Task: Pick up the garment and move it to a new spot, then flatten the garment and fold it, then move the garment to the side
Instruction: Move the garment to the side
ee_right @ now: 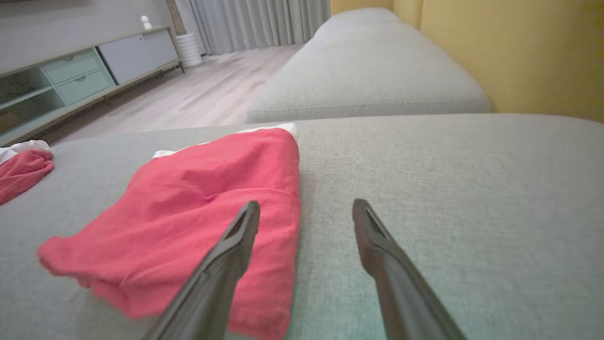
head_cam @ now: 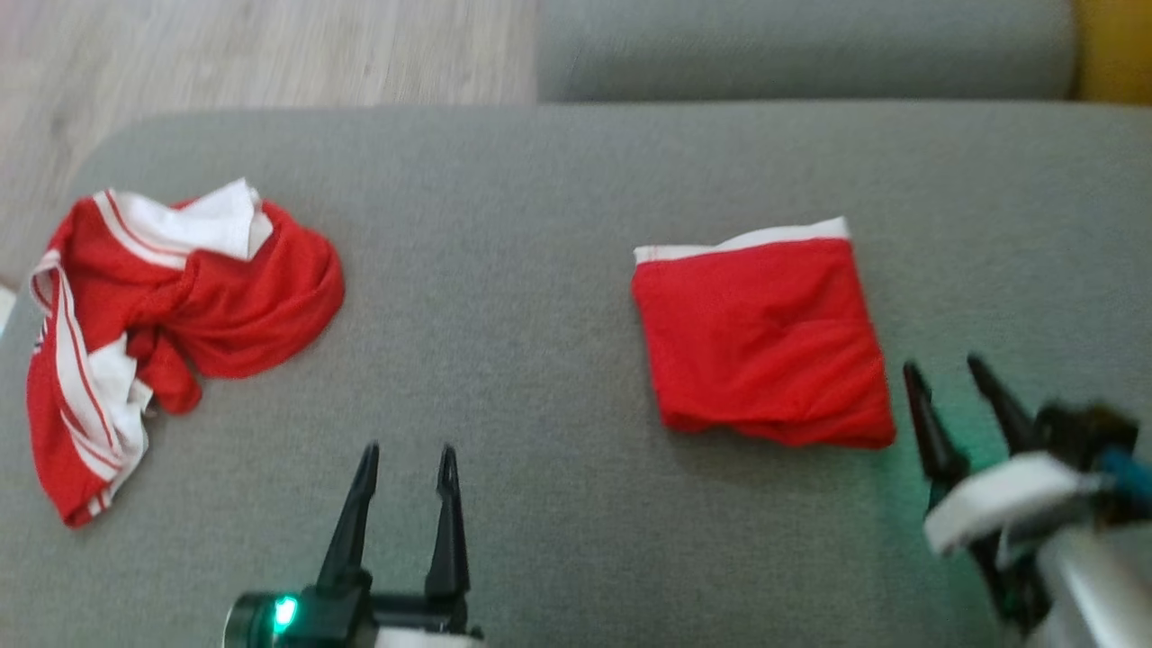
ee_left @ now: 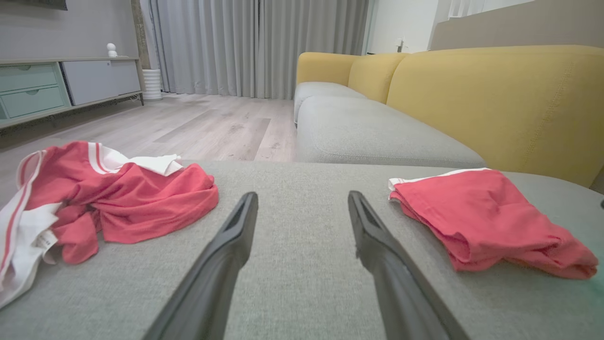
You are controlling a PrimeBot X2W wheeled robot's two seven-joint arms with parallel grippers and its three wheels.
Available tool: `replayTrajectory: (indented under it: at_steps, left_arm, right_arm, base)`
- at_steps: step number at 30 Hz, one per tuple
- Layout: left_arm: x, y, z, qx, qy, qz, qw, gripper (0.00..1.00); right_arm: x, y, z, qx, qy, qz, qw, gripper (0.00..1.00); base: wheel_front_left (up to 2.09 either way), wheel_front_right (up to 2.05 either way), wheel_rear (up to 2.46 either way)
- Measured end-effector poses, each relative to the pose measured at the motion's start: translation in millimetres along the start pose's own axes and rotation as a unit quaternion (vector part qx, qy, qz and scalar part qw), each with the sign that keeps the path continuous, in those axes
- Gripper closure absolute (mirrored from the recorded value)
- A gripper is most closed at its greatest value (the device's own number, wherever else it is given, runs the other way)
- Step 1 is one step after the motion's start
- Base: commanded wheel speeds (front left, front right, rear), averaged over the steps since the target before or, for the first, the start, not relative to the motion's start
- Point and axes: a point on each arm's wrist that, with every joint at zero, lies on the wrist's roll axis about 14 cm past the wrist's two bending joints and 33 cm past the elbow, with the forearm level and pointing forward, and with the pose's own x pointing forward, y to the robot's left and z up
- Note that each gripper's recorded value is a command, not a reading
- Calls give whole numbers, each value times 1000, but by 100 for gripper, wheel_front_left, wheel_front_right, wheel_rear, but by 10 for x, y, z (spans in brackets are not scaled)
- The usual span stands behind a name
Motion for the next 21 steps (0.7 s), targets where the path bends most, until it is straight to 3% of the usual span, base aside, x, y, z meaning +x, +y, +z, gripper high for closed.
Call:
replayTrajectory:
  at_steps: [5,8,9,10,11,12,16,21]
  left_arm:
    - [152,-7,-41,2,7,2,1000,0]
    - [203,-30,-87,2,15,0,1000,0]
    - [220,-26,-96,1,16,2,1000,0]
    - [237,-23,-102,0,17,3,1000,0]
    - [250,-17,-108,0,18,5,1000,0]
    - [261,-13,-117,1,20,7,1000,0]
    - [302,-35,-152,-4,25,7,1000,0]
    - [388,-177,-208,-8,32,-15,999,0]
  right_arm:
    - [387,-76,-36,28,56,9,998,0]
    - [493,-67,-235,50,111,17,992,0]
    - [501,-51,-325,59,131,20,989,41]
    - [500,-15,-413,69,150,24,986,41]
    - [491,33,-496,82,167,30,982,66]
    - [495,76,-532,98,173,34,979,100]
    - [529,50,-484,110,162,37,980,100]
    - [447,-406,-369,76,143,-2,987,100]
  base:
    - [0,0,0]
    - [0,0,0]
    - [0,0,0]
    - [0,0,0]
    - [0,0,0]
    - [0,0,0]
    - [0,0,0]
    - [0,0,0]
